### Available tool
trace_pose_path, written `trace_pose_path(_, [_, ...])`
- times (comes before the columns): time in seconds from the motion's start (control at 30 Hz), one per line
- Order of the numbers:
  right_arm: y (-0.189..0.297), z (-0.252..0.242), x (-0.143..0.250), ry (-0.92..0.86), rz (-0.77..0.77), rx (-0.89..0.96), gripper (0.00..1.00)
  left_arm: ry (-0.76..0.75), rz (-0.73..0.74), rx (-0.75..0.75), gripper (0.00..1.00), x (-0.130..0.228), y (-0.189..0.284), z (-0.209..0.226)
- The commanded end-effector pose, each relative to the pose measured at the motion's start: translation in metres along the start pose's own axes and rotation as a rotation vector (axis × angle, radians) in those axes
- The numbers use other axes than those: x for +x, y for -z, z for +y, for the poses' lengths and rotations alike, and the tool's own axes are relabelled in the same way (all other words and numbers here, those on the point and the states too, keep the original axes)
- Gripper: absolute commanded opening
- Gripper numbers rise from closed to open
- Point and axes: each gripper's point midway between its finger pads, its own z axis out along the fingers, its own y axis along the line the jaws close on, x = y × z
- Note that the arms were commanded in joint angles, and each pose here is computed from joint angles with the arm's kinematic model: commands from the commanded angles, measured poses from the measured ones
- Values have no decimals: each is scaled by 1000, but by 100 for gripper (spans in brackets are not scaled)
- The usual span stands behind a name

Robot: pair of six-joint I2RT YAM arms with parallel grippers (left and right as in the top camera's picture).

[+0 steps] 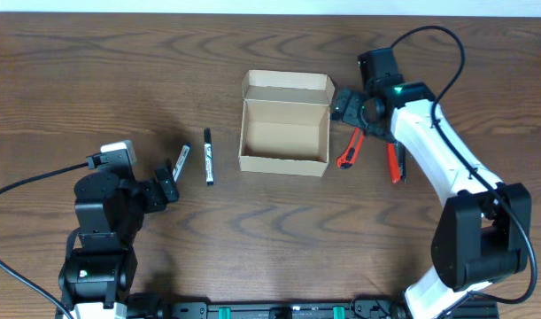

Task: Pack container
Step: 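Move the right gripper over the red box cutter and lower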

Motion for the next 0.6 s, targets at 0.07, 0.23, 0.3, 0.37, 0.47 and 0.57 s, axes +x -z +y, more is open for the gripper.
trace_pose_path(0.07, [1,-16,-6,19,21,5,97,-20,-11,4,95,-7,5,-3])
trace_pose_path(0.23, [-9,-13,9,58,80,6,98,-21,-12,4,95,-7,5,-3])
trace_pose_path(0.3, [-16,-12,16,66,100,13,99,-20,-11,4,95,-7,5,-3])
trace_pose_path(0.37, [-23,-13,24,74,119,22,99,-21,-11,4,95,-7,5,-2])
trace_pose_path(0.47, [-36,-15,35,80,152,31,99,-21,-12,4,95,-7,5,-2])
trace_pose_path(0.57, [-48,-19,44,82,185,45,99,-21,-12,4,95,-7,5,-2])
